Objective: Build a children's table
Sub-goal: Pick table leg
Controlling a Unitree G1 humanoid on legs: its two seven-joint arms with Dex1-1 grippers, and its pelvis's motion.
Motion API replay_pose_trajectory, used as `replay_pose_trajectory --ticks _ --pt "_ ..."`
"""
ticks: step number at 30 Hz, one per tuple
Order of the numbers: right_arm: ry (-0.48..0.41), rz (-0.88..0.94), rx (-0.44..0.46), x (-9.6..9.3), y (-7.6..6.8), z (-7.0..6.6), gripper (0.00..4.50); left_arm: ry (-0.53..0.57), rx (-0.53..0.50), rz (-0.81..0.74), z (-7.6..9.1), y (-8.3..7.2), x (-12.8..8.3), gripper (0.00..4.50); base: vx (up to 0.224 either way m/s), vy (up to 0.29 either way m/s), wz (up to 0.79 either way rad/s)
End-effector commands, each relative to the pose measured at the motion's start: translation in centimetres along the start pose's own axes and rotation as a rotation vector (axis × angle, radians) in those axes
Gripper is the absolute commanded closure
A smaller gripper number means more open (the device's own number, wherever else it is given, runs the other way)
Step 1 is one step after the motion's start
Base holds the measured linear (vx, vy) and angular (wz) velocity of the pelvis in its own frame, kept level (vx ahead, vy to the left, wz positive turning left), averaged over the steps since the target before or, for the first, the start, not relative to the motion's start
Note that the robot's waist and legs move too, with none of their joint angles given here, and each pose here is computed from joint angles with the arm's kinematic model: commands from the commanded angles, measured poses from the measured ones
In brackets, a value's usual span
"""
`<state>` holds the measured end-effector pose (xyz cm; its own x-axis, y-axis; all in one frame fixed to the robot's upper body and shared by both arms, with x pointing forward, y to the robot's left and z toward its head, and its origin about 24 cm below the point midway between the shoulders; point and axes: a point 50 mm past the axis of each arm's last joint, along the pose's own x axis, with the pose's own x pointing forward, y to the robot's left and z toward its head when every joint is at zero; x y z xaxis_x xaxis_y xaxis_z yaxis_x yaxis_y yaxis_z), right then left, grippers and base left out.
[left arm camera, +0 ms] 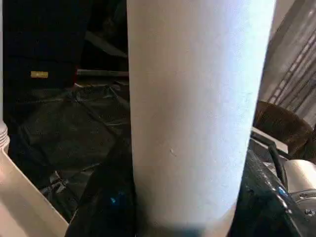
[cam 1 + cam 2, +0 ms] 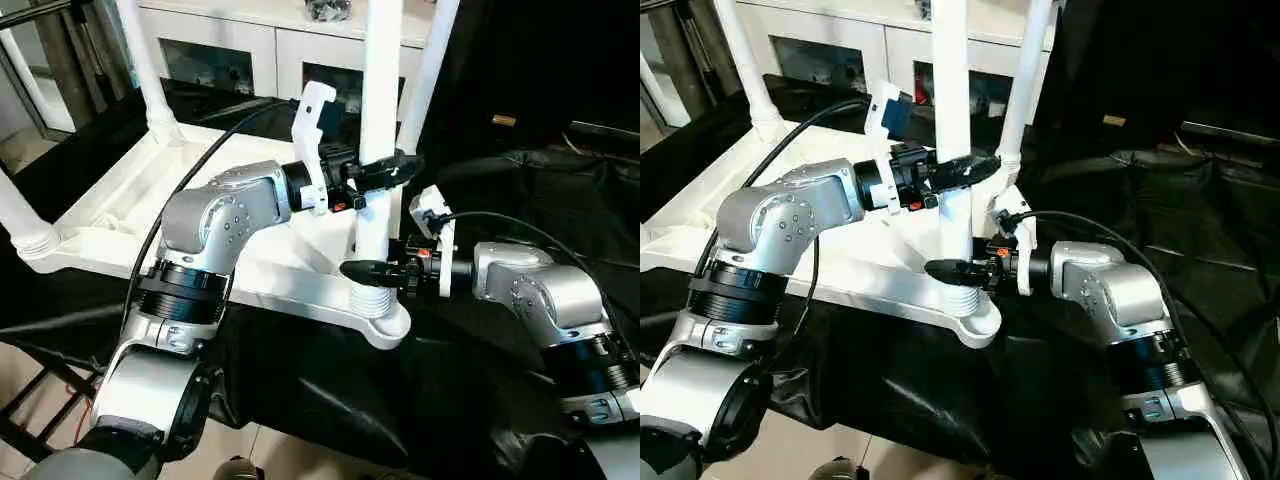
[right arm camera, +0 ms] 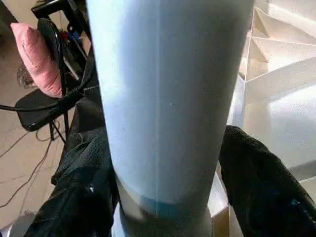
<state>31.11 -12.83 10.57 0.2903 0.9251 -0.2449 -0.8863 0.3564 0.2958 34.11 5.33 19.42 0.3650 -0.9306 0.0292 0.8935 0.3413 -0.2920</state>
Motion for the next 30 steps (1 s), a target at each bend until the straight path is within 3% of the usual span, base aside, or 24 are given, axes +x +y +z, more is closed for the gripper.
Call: replay_pose_trajectory --ticks 1,3,4,10,19,20,21,24,27,30 --pt "0.019 -0.005 -0.007 -0.2 -0.1 -0.3 1.49 0.006 0.025 -0.038 0.6 -0.7 0.3 2.69 0.000 0.000 0.00" --pt "0.022 -0.003 -0.009 -0.2 -0.1 -0.4 1.49 0.006 0.024 -0.042 0.6 -0.7 0.3 2.69 0.000 0.000 0.00" --pt "0.022 -0.002 -0.009 -0.2 -0.1 -0.4 1.77 0.006 0.024 -0.043 0.6 -0.7 0.3 2.69 0.000 0.000 0.00" --pt "0.027 0.012 -0.010 0.0 0.1 -0.6 2.27 -0.006 0.007 -0.069 0.7 -1.1 0.5 2.69 0.000 0.000 0.00" --pt "0.011 -0.002 -0.006 -0.1 -0.1 -0.7 2.59 -0.002 0.005 -0.092 0.7 -1.4 0.6 2.69 0.000 0.000 0.00" --pt "0.006 -0.006 -0.004 -0.1 -0.1 -0.7 2.59 0.001 -0.002 -0.099 0.6 -1.5 0.6 2.13 0.000 0.000 0.00" --pt "0.000 -0.014 -0.003 0.0 -0.1 -0.7 2.59 0.004 0.000 -0.113 0.6 -1.7 0.6 1.99 0.000 0.000 0.00" --pt "-0.013 -0.028 0.003 0.0 -0.2 -0.8 2.59 0.003 0.023 -0.122 0.5 -1.9 0.5 1.93 0.000 0.000 0.00" --pt "-0.077 -0.069 0.000 0.3 -0.3 -0.7 2.59 -0.108 0.098 -0.074 1.0 -1.8 0.5 1.55 0.000 0.000 0.00" --pt "-0.127 -0.108 -0.002 0.4 -0.5 -0.5 2.59 -0.201 0.114 -0.078 1.5 -2.0 0.3 1.52 0.000 0.000 0.00"
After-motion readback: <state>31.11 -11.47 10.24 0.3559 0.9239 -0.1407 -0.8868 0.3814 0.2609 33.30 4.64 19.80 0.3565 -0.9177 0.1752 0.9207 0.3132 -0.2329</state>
